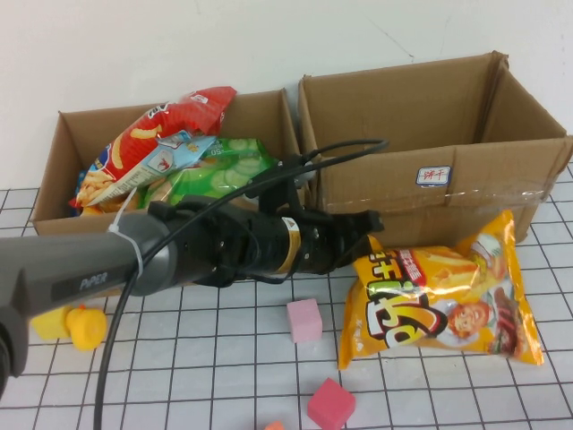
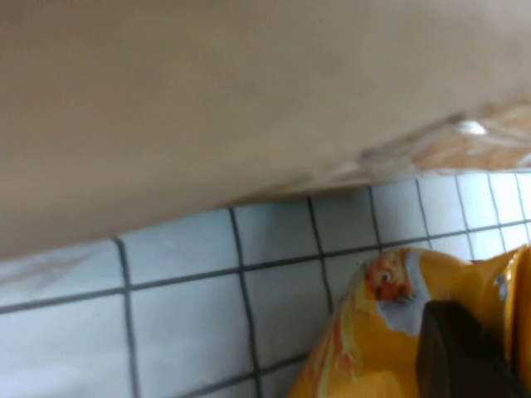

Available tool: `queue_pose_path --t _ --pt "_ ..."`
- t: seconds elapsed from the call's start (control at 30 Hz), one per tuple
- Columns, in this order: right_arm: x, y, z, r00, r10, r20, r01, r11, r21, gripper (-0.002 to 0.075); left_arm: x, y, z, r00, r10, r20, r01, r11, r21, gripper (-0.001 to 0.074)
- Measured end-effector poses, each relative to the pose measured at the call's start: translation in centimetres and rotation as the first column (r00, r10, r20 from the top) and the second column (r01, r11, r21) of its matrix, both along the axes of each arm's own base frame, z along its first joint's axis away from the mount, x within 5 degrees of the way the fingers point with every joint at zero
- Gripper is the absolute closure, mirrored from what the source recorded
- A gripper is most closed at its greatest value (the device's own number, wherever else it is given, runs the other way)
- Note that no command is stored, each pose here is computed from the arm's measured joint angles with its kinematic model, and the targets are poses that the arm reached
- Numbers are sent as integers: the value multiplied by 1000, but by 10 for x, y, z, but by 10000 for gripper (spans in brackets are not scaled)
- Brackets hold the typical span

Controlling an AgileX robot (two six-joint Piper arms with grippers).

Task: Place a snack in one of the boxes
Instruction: Pick up the potato chip

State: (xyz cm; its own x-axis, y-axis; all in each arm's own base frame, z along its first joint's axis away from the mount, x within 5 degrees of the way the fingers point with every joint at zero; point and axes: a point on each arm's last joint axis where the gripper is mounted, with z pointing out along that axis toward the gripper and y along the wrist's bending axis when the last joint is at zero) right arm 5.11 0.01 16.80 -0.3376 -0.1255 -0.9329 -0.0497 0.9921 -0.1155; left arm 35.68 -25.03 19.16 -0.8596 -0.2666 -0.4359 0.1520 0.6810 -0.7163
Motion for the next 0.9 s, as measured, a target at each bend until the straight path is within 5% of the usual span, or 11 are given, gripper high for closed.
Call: queue_pose_path --t 0.9 --pt "0 0 0 1000 0 0 0 1000 0 727 -41 12 119 964 -116 240 156 976 -154 734"
